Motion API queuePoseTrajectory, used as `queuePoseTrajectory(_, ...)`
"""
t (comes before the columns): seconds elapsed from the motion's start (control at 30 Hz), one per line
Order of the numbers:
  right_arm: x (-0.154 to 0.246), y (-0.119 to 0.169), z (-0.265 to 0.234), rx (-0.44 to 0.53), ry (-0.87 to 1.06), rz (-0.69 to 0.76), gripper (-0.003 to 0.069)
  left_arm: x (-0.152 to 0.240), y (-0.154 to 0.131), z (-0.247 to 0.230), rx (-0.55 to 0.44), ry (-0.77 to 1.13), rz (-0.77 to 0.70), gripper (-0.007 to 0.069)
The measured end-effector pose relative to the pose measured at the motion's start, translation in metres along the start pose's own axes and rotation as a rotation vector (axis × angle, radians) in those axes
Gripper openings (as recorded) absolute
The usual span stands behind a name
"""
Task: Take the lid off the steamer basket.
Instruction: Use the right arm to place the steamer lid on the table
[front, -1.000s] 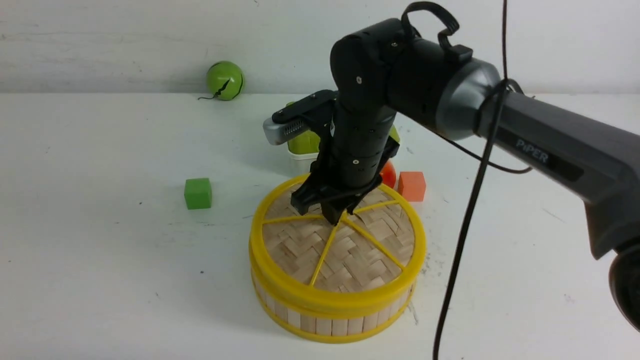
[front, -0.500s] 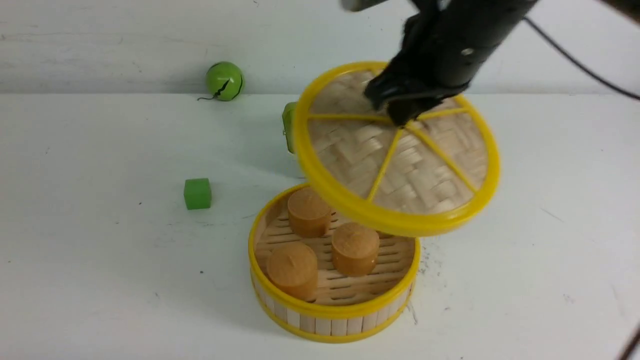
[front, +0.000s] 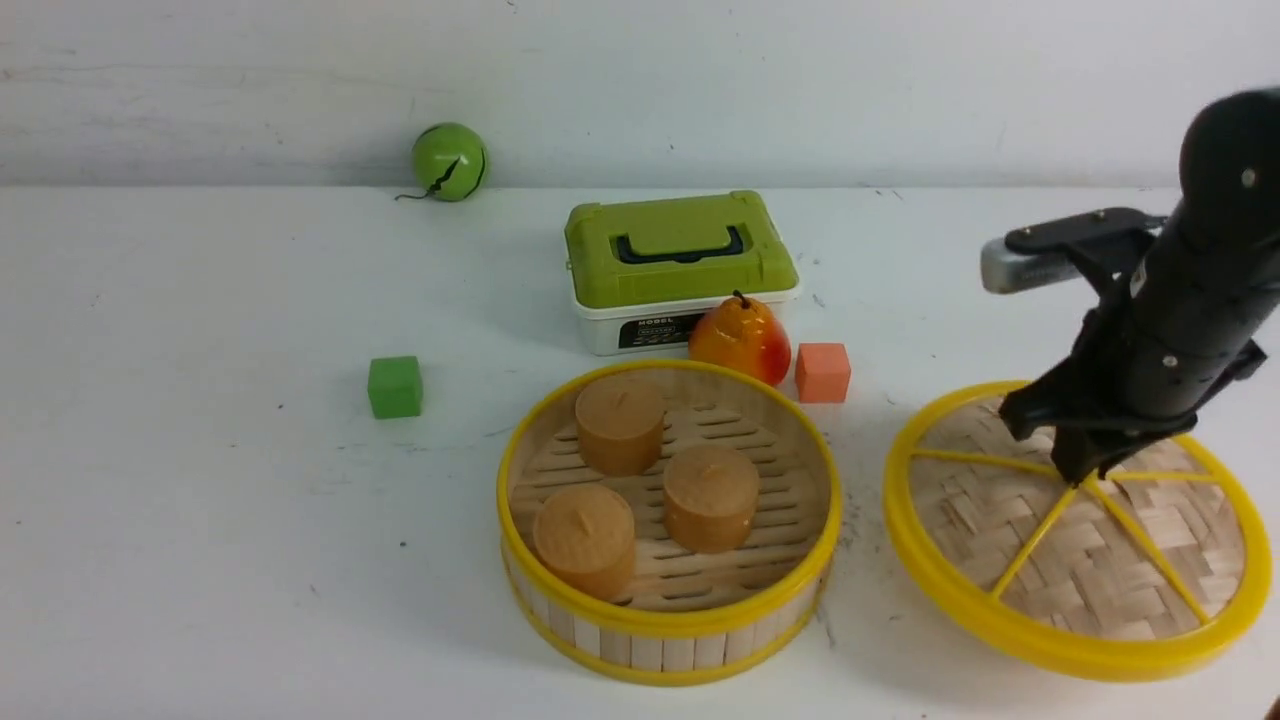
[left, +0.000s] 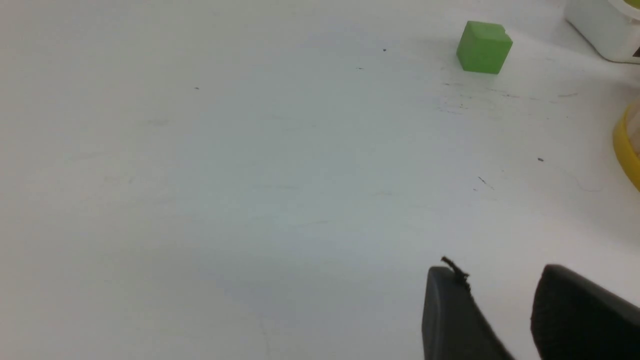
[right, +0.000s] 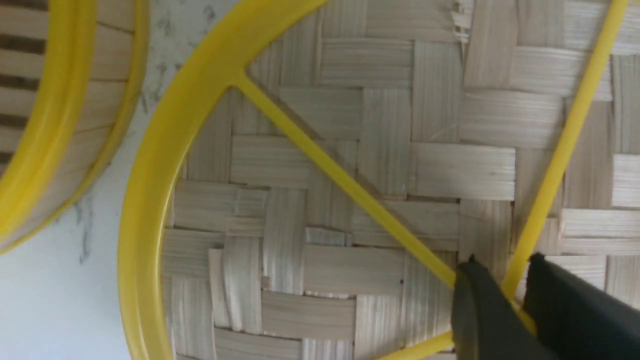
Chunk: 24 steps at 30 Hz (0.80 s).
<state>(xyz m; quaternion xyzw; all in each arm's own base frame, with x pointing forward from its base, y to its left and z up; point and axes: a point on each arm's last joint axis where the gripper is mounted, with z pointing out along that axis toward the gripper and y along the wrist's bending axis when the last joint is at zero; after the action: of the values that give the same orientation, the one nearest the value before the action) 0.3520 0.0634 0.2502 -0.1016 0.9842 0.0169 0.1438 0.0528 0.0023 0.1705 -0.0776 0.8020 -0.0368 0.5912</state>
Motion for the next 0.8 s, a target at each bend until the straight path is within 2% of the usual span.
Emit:
queuePoseTrajectory(0.23, -0.005, -0.001, 0.033, 0.001, 0.001, 0.002, 0.0114, 0.0, 0.0, 0.0, 0.0, 0.0, 0.0, 0.0239)
queuePoseTrajectory(0.47, -0.003, -0.001, 0.036, 0.001, 0.017, 0.003, 0.024, 0.0, 0.0, 0.0, 0.0, 0.0, 0.0, 0.0239)
queuePoseTrajectory(0.5, -0.004, -0.001, 0.035, 0.0, 0.014, 0.003, 0.024, 0.0, 0.0, 0.0, 0.0, 0.0, 0.0, 0.0239)
queuePoseTrajectory(0.63, 0.003, 0.002, -0.016, -0.017, -0.065, 0.012, 0.024, 0.0, 0.0, 0.0, 0.0, 0.0, 0.0, 0.0239)
queuePoseTrajectory(0.8, 0.032, 0.01, -0.103, -0.087, -0.328, 0.004, 0.0155, 0.0, 0.0, 0.0, 0.0, 0.0, 0.0, 0.0239)
